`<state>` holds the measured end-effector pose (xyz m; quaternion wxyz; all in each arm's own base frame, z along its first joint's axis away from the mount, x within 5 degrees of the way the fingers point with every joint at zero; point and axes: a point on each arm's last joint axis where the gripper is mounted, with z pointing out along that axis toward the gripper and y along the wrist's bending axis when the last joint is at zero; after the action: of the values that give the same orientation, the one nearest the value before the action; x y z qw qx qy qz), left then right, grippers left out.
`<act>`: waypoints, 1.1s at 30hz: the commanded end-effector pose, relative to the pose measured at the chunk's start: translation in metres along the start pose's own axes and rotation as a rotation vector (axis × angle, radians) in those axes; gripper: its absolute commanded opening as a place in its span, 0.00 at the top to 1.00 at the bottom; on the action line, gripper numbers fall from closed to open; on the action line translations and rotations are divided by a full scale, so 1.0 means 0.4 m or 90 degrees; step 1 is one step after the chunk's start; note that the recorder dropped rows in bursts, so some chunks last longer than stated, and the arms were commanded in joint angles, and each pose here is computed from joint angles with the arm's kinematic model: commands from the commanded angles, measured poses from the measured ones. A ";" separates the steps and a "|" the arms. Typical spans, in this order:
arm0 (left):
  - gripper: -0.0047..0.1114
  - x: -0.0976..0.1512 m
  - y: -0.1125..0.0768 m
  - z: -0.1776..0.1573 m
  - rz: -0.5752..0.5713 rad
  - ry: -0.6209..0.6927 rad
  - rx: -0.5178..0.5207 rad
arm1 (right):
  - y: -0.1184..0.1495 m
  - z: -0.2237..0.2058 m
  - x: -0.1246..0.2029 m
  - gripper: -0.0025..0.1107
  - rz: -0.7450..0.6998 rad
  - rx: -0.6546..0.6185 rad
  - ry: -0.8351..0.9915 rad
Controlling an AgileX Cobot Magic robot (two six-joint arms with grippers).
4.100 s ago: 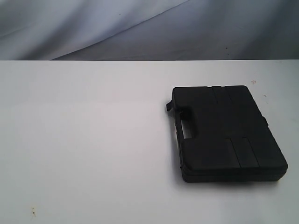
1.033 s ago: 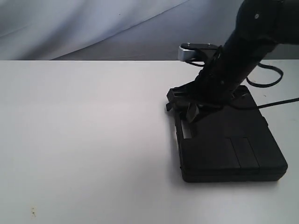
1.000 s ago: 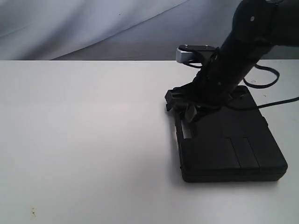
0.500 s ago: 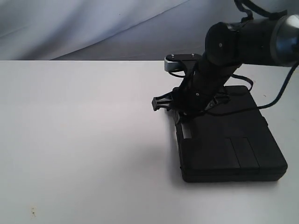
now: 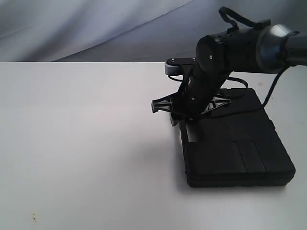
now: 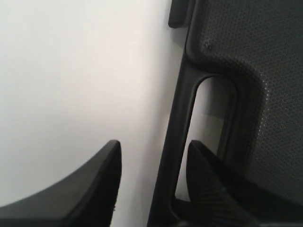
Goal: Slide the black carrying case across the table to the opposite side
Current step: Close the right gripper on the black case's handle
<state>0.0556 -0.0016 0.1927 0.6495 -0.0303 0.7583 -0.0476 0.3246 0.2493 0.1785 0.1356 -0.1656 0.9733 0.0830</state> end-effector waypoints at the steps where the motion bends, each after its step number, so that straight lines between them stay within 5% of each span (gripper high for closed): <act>1: 0.71 0.002 0.001 0.000 -0.001 -0.003 -0.002 | 0.000 0.029 0.000 0.62 0.012 0.009 0.007; 18: 0.71 0.002 0.001 0.000 -0.001 -0.003 -0.002 | -0.005 0.076 0.003 0.62 0.021 0.018 0.013; 27: 0.71 0.002 0.001 0.000 -0.001 -0.003 -0.002 | -0.004 0.076 0.000 0.77 0.024 0.016 0.005; 33: 0.71 0.002 0.001 0.000 -0.001 -0.003 -0.002 | -0.003 0.076 -0.001 0.77 0.028 0.015 0.004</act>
<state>0.0556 -0.0016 0.1927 0.6495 -0.0303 0.7583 -0.0476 0.3307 0.2516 0.1466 0.1196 -0.1441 0.9801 0.0660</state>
